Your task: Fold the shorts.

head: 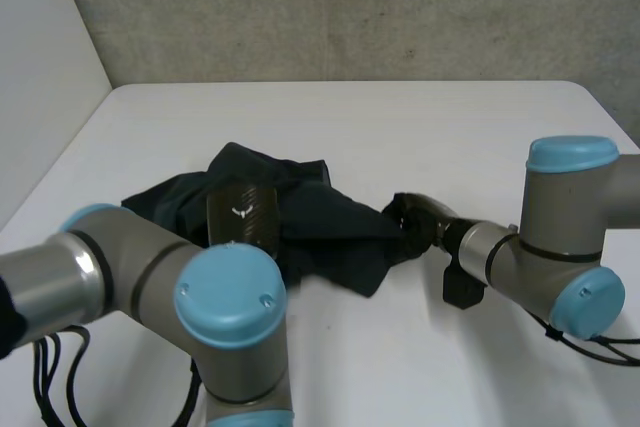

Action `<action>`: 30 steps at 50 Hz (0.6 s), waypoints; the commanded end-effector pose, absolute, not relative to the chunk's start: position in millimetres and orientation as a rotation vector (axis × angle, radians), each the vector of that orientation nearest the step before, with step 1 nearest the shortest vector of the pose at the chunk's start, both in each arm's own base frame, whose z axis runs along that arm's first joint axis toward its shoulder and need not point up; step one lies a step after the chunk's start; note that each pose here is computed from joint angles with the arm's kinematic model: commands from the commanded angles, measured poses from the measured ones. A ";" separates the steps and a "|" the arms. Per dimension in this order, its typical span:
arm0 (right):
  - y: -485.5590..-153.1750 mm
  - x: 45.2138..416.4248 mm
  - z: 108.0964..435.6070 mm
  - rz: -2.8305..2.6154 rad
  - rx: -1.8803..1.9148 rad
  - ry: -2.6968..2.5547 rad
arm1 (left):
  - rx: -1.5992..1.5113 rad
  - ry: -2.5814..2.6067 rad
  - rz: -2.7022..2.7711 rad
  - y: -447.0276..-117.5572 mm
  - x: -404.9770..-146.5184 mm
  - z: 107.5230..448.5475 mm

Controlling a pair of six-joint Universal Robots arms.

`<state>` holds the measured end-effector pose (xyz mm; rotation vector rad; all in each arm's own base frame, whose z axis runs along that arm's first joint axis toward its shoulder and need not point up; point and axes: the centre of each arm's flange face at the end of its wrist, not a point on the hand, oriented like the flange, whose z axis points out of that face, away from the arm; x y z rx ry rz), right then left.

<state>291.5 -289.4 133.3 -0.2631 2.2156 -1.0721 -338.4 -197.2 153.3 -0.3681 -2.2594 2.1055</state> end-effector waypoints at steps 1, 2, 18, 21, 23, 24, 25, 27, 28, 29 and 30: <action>-300.1 291.9 212.5 -1.382 -0.422 2.032 | -0.628 -2.103 2.182 -206.4 -334.4 225.1; -299.4 291.6 228.4 -1.443 -0.458 1.994 | -0.681 -2.073 2.193 -206.7 -334.0 235.6; -247.9 278.2 368.5 -2.055 -1.284 1.809 | -1.371 -1.884 2.290 -179.8 -299.6 349.2; -239.7 285.8 360.4 -2.013 -1.314 1.832 | -1.438 -1.948 2.188 -184.7 -303.4 326.8; -232.2 300.0 340.5 -1.921 -1.365 1.854 | -1.483 -2.002 2.113 -188.9 -305.5 306.7; -231.1 303.0 334.1 -1.894 -1.378 1.866 | -1.499 -2.018 2.086 -190.4 -306.2 299.8; -231.2 308.8 317.6 -1.835 -1.400 1.904 | -1.532 -2.064 2.026 -194.9 -307.2 283.2; -230.5 314.9 297.6 -1.765 -1.426 1.951 | -1.562 -2.129 1.945 -203.8 -308.1 260.9; -231.0 316.2 291.0 -1.745 -1.433 1.970 | -1.570 -2.155 1.917 -208.0 -308.4 252.7; -231.8 317.9 284.4 -1.728 -1.439 1.985 | -1.573 -2.181 1.892 -212.9 -308.0 245.1; -234.9 321.1 270.4 -1.693 -1.450 2.014 | -1.572 -2.210 1.862 -217.9 -307.6 236.3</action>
